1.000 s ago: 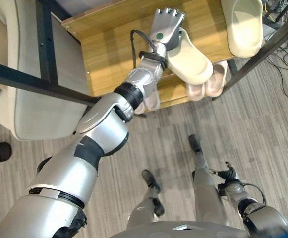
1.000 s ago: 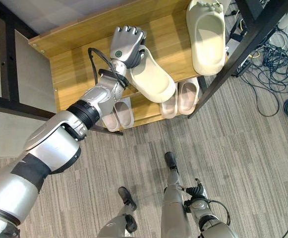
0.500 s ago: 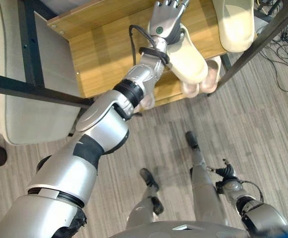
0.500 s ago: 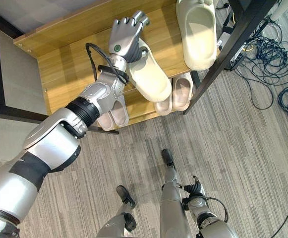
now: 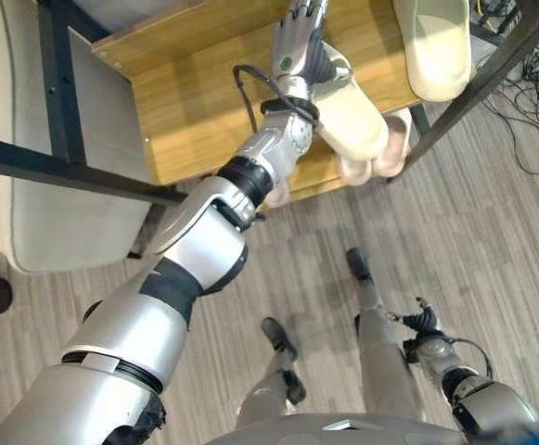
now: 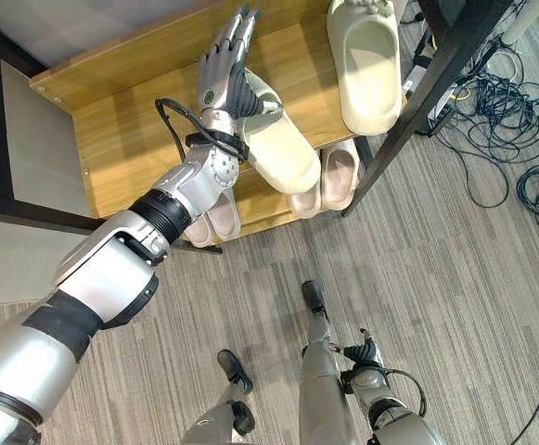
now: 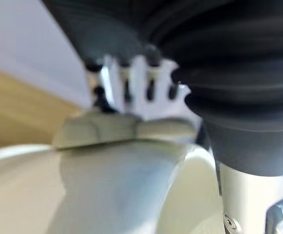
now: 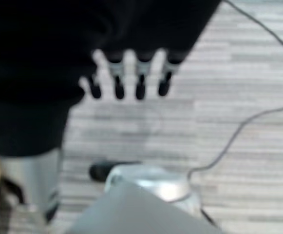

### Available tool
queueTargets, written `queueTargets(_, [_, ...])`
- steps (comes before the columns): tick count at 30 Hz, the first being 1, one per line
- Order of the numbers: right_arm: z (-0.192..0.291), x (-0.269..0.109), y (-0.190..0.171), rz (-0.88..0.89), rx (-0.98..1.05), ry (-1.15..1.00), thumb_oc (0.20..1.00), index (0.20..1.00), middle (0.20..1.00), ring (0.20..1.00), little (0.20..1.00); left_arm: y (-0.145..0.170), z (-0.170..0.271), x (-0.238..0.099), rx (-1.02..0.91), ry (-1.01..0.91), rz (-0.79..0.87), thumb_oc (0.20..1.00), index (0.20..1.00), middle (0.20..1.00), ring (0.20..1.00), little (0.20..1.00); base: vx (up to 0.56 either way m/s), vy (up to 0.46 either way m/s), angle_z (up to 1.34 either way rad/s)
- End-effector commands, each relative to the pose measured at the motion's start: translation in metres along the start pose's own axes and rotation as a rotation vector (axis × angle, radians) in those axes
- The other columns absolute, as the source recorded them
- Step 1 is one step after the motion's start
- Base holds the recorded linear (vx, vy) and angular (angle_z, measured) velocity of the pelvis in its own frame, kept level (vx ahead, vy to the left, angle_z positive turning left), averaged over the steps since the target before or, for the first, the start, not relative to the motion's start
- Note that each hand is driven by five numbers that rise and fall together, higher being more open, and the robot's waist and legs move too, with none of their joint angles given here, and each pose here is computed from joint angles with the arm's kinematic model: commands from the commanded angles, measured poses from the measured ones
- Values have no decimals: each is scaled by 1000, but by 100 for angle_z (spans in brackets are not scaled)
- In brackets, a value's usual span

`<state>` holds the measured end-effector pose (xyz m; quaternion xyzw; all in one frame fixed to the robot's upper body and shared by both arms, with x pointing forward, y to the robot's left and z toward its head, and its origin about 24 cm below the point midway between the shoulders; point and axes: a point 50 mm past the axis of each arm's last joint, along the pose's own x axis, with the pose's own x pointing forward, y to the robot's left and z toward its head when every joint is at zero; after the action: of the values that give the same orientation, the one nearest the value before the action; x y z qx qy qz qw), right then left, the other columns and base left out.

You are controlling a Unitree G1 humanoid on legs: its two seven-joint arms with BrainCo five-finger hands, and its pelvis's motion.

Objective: Arrange the slippers neatly on the shoe rack.

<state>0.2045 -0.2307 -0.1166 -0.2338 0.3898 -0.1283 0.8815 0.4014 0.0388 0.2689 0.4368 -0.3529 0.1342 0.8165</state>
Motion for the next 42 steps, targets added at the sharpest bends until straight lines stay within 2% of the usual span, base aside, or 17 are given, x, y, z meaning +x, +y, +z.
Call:
queueTargets(1, [-19, -4, -3, 7, -81, 31, 1000, 1000, 1000, 1000, 1000, 6, -4, 5, -51, 48, 52, 1000, 1000, 1000, 1000, 1000, 0, 0, 0])
queueTargets(7, [-24, -5, -3, 21, -104, 35, 1000, 1000, 1000, 1000, 1000, 14, -12, 6, 2, 12, 65, 1000, 1000, 1000, 1000, 1000, -3, 5, 5])
queueTargets(13, [-34, -8, -4, 25, -105, 52, 1000, 1000, 1000, 1000, 1000, 36, -25, 12, 53, -17, 126, 1000, 1000, 1000, 1000, 1000, -2, -1, 1])
queueTargets(15, [-36, -9, -4, 22, -95, 60, 1000, 1000, 1000, 1000, 1000, 41, -37, 12, 91, 16, 125, 1000, 1000, 1000, 1000, 1000, 0, 0, 0])
queueTargets(23, [-37, -9, -3, 30, -74, 83, 1000, 1000, 1000, 1000, 1000, 39, -67, 0, -4, 175, 103, 1000, 1000, 1000, 1000, 1000, 0, 0, 0])
queueTargets(27, [-40, -9, -4, 32, -60, 102, 1000, 1000, 1000, 1000, 1000, 35, -77, -9, -94, 251, 95, 1000, 1000, 1000, 1000, 1000, 0, 0, 0])
queueTargets(33, [-39, -8, -4, 41, -64, 117, 1000, 1000, 1000, 1000, 1000, 9, -83, -31, -234, 356, 13, 1000, 1000, 1000, 1000, 1000, -5, 5, 2])
queueTargets(35, [-35, -7, -4, 41, -63, 117, 1000, 1000, 1000, 1000, 1000, -11, -76, -41, -337, 412, -61, 1000, 1000, 1000, 1000, 1000, -30, 14, 12])
queueTargets(42, [-30, -5, -3, 43, -61, 121, 1000, 1000, 1000, 1000, 1000, -39, -51, -54, -630, 481, -163, 1000, 1000, 1000, 1000, 1000, -9, 3, 4])
